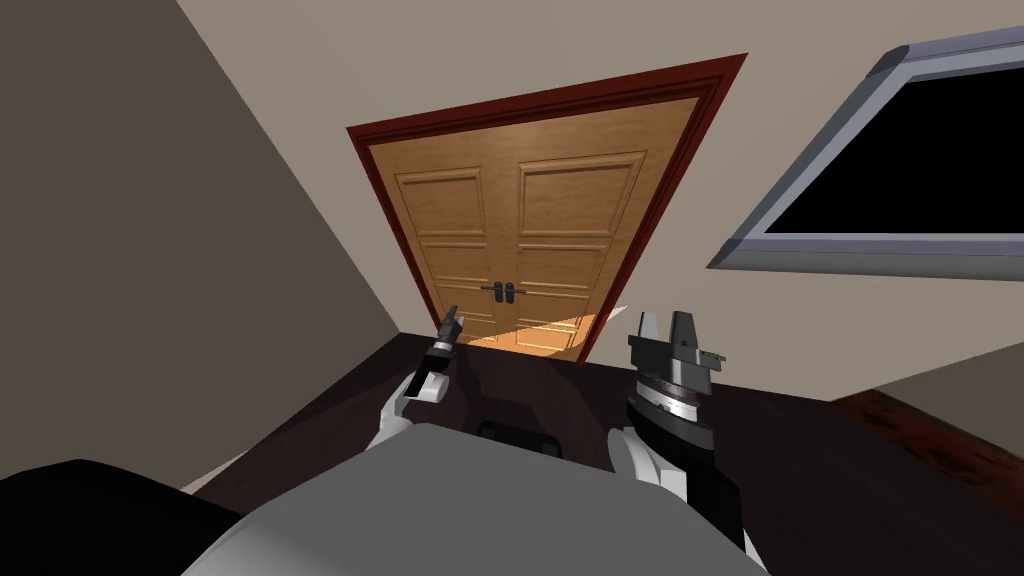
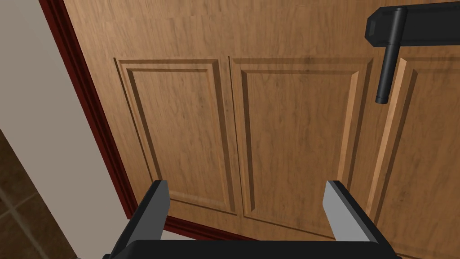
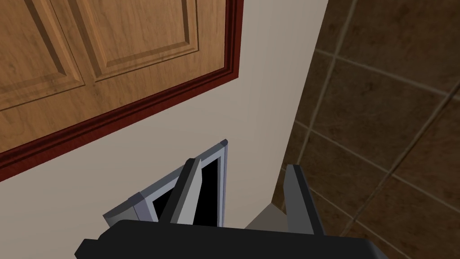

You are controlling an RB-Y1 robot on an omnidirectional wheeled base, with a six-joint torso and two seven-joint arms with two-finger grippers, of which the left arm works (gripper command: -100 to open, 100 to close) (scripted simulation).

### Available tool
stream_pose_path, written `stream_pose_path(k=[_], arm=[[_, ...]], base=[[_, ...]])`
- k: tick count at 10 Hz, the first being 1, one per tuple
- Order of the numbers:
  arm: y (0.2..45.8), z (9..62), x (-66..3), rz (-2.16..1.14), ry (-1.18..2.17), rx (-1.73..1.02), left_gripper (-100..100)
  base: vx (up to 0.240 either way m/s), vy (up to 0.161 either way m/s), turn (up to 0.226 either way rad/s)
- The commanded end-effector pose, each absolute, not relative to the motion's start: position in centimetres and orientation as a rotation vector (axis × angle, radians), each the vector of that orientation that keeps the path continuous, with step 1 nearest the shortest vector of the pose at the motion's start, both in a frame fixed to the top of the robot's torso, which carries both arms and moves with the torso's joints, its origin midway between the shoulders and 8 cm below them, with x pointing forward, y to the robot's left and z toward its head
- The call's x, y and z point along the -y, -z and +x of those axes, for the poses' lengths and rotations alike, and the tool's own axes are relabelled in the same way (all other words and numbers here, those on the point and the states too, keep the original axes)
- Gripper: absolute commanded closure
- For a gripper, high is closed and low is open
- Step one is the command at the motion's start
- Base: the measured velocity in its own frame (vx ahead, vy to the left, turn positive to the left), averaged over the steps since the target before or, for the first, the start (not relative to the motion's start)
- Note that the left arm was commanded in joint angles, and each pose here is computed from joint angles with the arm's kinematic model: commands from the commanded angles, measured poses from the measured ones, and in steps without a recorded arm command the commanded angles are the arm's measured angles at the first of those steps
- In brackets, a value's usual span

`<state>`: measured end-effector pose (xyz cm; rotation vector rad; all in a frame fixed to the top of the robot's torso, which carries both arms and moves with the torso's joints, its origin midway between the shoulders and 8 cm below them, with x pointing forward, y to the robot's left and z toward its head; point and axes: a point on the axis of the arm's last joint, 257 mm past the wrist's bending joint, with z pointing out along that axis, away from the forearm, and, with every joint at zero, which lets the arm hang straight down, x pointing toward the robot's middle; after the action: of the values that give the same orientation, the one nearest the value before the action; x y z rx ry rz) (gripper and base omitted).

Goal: Pull the door open

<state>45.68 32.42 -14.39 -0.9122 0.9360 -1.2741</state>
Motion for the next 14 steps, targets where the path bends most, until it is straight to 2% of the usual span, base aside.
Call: stream_pose_path(k=[1, 14], arm=[[15.7, 46.2, -33.1, -0.94, 1.265, -0.953, -100], [24.5, 48.8, -40.2, -1.15, 1.159, -1.046, -100]], base=[[0.101, -0.006, -0.096], [0.1, 0.006, -0.092]])
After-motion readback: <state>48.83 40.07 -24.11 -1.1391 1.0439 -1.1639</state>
